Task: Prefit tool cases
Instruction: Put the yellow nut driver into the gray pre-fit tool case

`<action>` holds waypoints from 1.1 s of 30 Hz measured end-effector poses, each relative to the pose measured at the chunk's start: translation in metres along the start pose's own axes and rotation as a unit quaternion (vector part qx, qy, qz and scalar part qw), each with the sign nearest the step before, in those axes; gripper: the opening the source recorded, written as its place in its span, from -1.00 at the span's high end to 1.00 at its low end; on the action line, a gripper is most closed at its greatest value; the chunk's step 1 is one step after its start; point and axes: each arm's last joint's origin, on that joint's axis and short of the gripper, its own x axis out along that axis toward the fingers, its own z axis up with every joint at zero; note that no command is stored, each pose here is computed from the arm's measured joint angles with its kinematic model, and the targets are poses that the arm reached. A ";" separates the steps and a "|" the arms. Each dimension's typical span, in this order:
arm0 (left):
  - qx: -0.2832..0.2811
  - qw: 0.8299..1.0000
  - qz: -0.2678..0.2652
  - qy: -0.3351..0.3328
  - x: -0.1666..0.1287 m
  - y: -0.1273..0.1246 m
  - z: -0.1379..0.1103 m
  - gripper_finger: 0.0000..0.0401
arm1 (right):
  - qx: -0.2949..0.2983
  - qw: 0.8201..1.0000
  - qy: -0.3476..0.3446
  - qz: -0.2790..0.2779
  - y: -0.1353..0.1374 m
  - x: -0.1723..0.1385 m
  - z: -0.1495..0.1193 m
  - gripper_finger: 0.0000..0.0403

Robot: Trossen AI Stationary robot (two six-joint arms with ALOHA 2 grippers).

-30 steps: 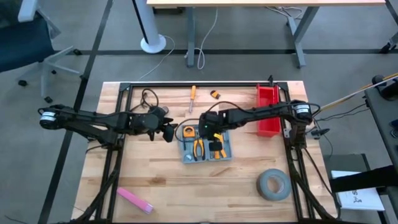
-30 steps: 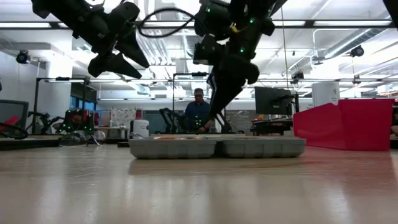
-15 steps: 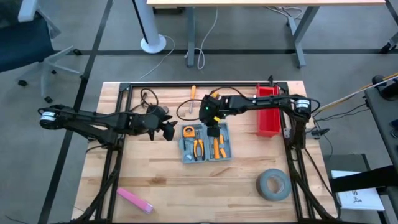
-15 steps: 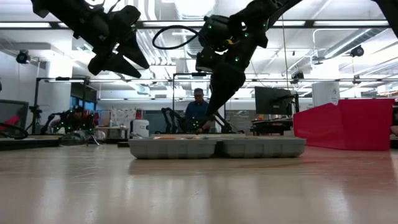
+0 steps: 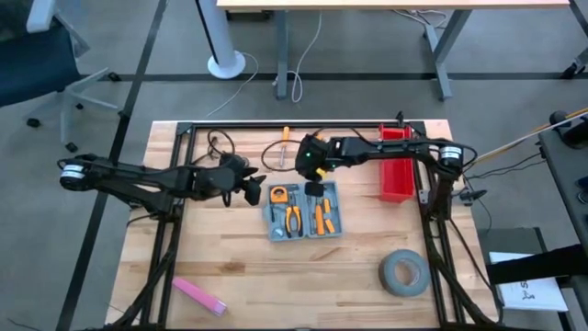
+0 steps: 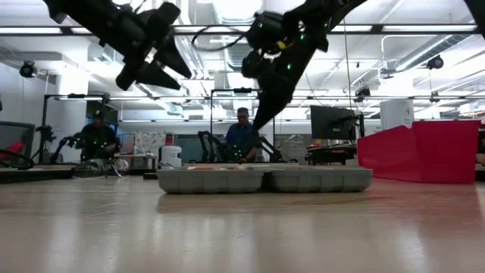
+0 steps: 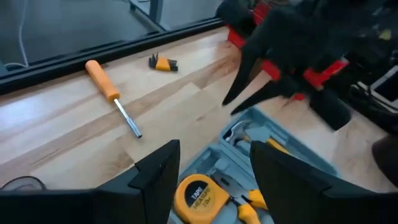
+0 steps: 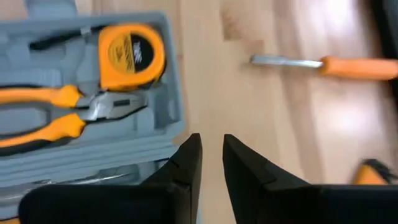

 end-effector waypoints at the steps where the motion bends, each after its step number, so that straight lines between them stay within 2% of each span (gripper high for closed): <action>1: 0.000 1.000 0.002 0.000 0.003 -0.001 -0.001 -0.02 | 0.002 1.000 -0.008 -0.002 -0.001 -0.006 0.001 0.78; 9: -0.009 0.999 0.043 0.007 0.038 0.004 -0.009 -0.02 | 0.008 0.997 -0.070 -0.016 -0.004 -0.055 0.010 0.79; 20: -0.048 0.998 0.010 0.035 0.087 0.021 -0.003 -0.02 | 0.034 0.996 -0.082 -0.004 0.010 -0.089 0.004 0.73; 27: -0.001 0.998 -0.001 0.064 0.113 0.018 0.015 -0.02 | 0.034 0.995 -0.097 0.004 0.022 -0.102 -0.002 0.80; 33: 0.057 0.989 0.040 0.127 0.132 0.015 0.028 -0.02 | 0.043 0.992 -0.118 0.012 0.030 -0.119 -0.005 0.84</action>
